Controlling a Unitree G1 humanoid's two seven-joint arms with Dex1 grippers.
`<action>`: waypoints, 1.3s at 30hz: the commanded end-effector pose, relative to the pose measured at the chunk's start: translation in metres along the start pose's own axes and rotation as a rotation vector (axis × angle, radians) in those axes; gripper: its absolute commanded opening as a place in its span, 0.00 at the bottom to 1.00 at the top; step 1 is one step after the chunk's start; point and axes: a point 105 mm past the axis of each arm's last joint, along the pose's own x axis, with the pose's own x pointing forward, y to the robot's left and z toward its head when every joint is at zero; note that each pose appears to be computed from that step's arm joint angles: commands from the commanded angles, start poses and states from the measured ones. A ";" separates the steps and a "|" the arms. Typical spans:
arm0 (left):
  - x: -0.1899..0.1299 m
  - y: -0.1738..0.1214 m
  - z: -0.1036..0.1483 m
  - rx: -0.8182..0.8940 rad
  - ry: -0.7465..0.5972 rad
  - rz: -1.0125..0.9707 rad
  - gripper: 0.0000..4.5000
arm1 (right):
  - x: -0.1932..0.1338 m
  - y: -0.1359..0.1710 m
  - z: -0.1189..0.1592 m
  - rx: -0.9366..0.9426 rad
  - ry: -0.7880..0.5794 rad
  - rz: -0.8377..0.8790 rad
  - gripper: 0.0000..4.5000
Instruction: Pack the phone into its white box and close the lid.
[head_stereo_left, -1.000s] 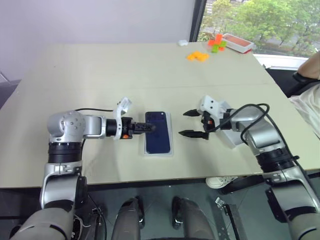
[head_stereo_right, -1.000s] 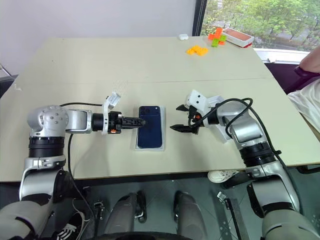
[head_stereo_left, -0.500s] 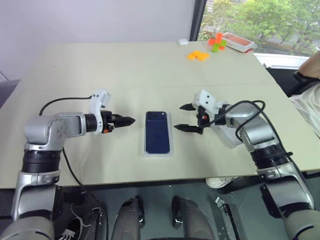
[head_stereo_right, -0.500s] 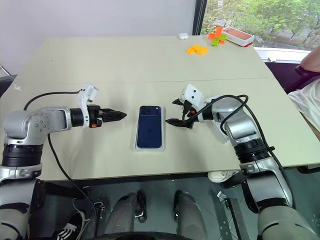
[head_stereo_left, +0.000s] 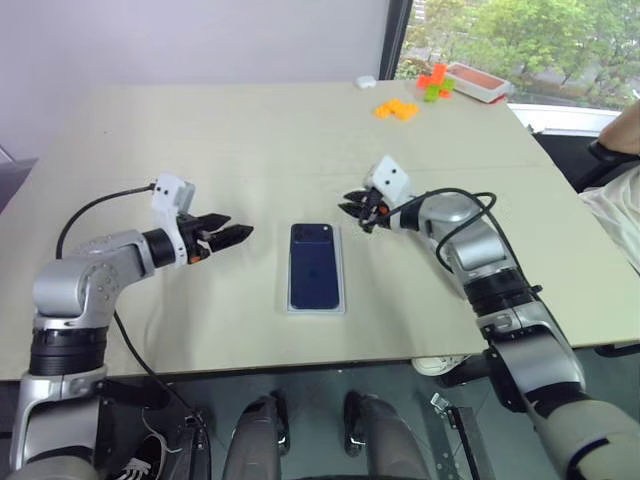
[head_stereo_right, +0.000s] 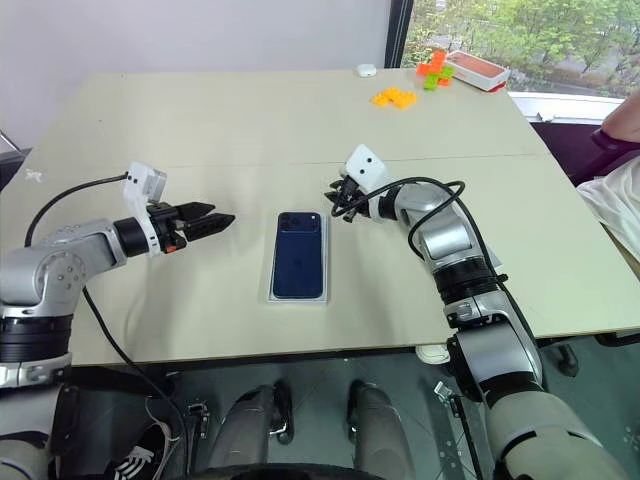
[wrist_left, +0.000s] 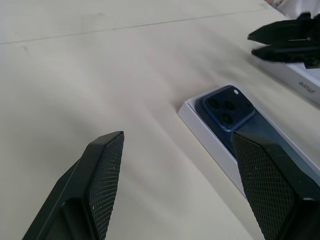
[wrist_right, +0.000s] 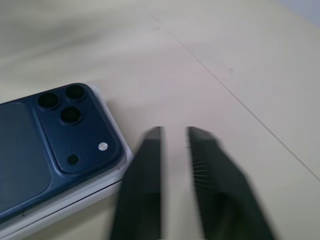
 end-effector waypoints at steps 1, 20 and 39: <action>-0.007 -0.001 0.010 0.058 -0.039 0.012 0.80 | 0.010 0.014 0.017 -0.048 -0.055 0.028 0.01; -0.006 -0.010 0.002 0.057 -0.018 -0.012 0.80 | 0.036 0.053 -0.013 -0.254 0.068 0.084 0.01; -0.004 -0.006 0.002 0.047 -0.018 0.005 0.80 | 0.027 0.044 0.010 -0.148 -0.015 0.071 0.01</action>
